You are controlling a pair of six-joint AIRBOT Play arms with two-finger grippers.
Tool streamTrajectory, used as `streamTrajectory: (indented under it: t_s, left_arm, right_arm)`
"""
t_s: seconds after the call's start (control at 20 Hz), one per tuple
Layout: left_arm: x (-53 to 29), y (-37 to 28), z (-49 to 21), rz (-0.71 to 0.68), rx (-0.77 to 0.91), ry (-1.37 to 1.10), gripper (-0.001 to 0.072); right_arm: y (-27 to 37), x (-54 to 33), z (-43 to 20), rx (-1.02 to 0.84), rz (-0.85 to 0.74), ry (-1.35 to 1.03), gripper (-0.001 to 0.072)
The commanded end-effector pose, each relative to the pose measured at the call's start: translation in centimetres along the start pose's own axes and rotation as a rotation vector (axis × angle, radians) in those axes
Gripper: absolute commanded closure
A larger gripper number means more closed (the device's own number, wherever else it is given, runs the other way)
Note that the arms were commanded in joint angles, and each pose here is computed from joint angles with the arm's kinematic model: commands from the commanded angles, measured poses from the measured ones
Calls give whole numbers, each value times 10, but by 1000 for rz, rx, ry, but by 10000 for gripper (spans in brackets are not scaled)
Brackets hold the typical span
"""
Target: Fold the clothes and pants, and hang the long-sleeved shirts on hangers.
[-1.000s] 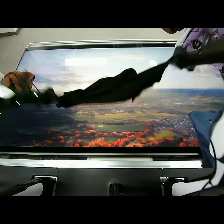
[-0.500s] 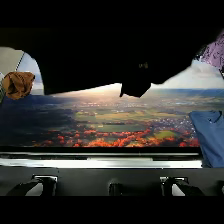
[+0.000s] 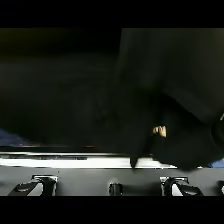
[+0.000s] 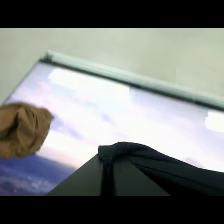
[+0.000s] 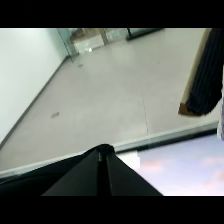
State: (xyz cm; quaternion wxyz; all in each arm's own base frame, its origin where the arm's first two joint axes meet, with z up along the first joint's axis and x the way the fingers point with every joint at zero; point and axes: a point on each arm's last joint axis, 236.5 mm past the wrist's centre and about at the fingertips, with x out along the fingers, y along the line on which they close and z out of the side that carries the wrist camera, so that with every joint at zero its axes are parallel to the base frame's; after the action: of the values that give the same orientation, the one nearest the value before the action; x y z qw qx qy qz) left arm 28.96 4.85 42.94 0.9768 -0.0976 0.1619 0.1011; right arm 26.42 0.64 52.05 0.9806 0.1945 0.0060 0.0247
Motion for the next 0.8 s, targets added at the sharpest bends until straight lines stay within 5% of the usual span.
streamTrajectory:
  t_s: [0.0, 0.4, 0.75]
  left_arm:
    - [78, -8, -50, -17, 56, 251, 693]
    - [326, -24, -245, -12, 123, 744, 692]
    - [425, -34, -318, -8, 55, 690, 692]
  right_arm:
    - [-35, 70, -56, 100, -70, 226, 688]
    - [-154, 259, -298, 218, -231, 835, 686]
    - [-206, 356, -427, 310, -282, 823, 687]
